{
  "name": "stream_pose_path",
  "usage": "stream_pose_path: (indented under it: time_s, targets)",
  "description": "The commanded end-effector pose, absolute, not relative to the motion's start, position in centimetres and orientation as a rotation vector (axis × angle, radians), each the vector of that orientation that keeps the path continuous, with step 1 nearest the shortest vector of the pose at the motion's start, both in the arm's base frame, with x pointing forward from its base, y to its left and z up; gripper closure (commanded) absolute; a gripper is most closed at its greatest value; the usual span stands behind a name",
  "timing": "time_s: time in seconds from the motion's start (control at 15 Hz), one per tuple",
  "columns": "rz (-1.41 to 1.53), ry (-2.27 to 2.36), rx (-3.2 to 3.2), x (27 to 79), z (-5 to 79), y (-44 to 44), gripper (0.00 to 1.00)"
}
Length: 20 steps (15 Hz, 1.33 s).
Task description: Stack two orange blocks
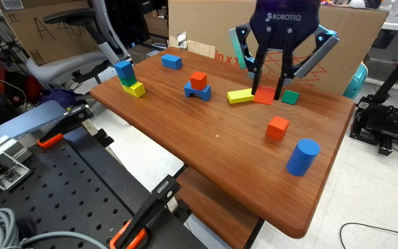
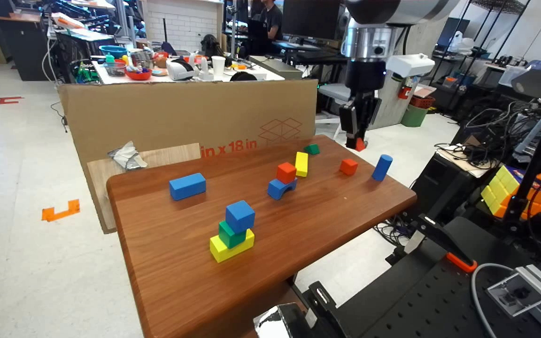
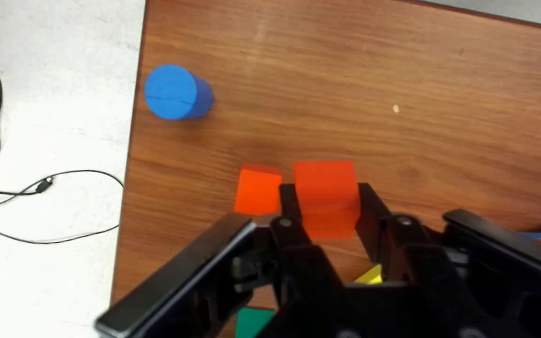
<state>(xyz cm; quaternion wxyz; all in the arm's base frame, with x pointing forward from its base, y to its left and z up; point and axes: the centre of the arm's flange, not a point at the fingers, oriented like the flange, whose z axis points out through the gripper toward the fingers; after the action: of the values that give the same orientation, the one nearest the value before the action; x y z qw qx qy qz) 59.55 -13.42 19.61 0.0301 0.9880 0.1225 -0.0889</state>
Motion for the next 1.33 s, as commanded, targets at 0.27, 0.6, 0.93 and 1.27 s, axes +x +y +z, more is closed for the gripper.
stream_pose_path:
  time_s: [0.27,0.6,0.93,1.27]
  targets:
    - [-0.24,0.32,3.065,58.8,18.2,-16.7,0.92]
    - [-0.252,0.328,3.065,59.3,17.5,-16.4,0.92]
    - [-0.267,0.318,3.068,60.0,16.7,-16.7,0.92]
    - [-0.27,0.327,3.064,60.7,15.8,-16.4,0.92]
